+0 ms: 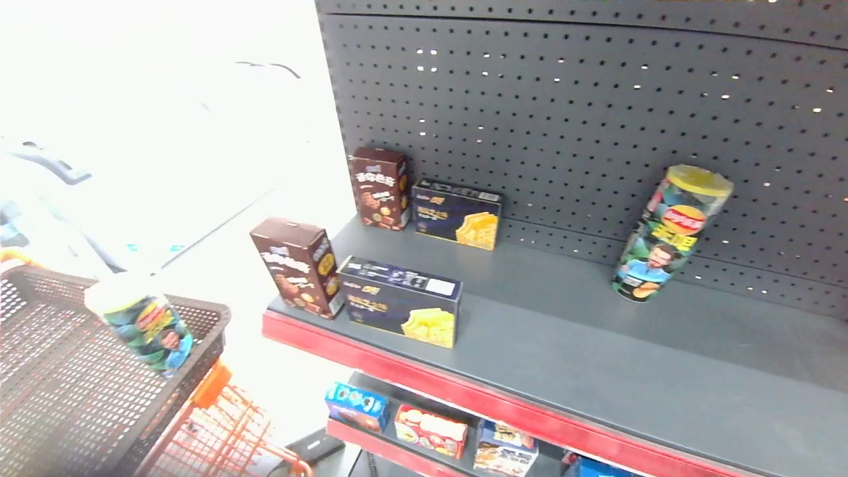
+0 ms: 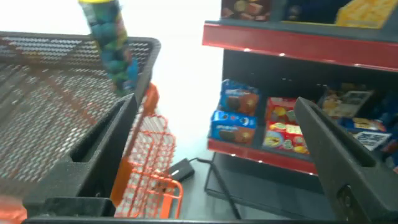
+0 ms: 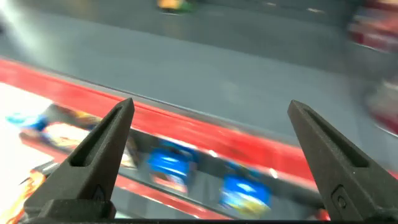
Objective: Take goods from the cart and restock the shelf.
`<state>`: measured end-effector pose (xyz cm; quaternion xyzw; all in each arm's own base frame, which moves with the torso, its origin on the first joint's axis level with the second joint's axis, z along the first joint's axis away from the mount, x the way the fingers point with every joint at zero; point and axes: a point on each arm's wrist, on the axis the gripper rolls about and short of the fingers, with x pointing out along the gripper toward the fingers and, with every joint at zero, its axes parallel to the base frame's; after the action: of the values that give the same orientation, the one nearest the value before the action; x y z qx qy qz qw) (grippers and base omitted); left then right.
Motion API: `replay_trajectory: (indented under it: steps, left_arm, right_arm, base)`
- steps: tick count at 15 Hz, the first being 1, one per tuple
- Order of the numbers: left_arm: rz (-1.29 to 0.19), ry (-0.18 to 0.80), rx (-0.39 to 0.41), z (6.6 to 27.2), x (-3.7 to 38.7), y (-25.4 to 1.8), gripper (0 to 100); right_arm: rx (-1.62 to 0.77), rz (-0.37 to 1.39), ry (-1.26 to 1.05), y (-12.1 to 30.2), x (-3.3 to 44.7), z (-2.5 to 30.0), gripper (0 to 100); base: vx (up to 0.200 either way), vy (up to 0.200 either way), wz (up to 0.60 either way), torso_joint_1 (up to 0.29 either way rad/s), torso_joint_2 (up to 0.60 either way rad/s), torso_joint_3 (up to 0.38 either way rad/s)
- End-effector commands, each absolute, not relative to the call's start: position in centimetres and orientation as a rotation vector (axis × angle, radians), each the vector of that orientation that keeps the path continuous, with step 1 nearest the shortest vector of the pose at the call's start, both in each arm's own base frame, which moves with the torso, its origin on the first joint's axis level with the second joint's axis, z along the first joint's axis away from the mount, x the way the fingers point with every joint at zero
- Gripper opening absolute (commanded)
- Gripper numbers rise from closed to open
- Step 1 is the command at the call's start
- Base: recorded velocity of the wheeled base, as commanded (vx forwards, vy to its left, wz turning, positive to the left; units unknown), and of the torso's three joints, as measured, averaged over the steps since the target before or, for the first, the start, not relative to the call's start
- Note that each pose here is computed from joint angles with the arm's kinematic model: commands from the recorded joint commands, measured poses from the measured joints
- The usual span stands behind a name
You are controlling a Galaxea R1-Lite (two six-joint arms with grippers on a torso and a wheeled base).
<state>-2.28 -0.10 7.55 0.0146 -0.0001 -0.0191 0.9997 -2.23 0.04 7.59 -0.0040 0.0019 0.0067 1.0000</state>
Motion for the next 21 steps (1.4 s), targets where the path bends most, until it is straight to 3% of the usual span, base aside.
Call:
replay_trajectory:
  steps: [1,18,19,20,21]
  left_arm:
    - [-0.038,0.001,0.029,7.5,-2.3,-0.1,100]
    - [-0.043,-0.004,0.045,7.7,-2.3,-0.1,100]
    - [-0.051,-0.04,0.047,8.7,-2.6,-0.1,100]
    - [-0.076,-0.037,0.045,11.6,-2.5,-0.1,100]
    - [-0.087,0.049,0.04,14.3,-1.1,-0.1,100]
  right_arm:
    - [-0.005,0.012,0.005,0.0,-2.2,7.6,100]
    - [-0.003,0.012,0.005,0.0,-2.2,7.6,100]
    - [-0.003,0.012,0.005,0.0,-2.2,7.6,100]
    - [-0.003,0.012,0.005,0.0,-2.2,7.6,100]
    - [-0.003,0.012,0.005,0.0,-2.2,7.6,100]
  base:
    - [0.0,0.0,0.6,0.007,0.01,0.002]
    - [0.0,0.0,0.04,0.0,0.0,0.0]
    - [0.0,0.0,0.0,0.0,0.0,0.0]
    - [0.0,0.0,0.0,0.0,0.0,0.0]
    - [0.0,0.0,0.0,0.0,0.0,0.0]
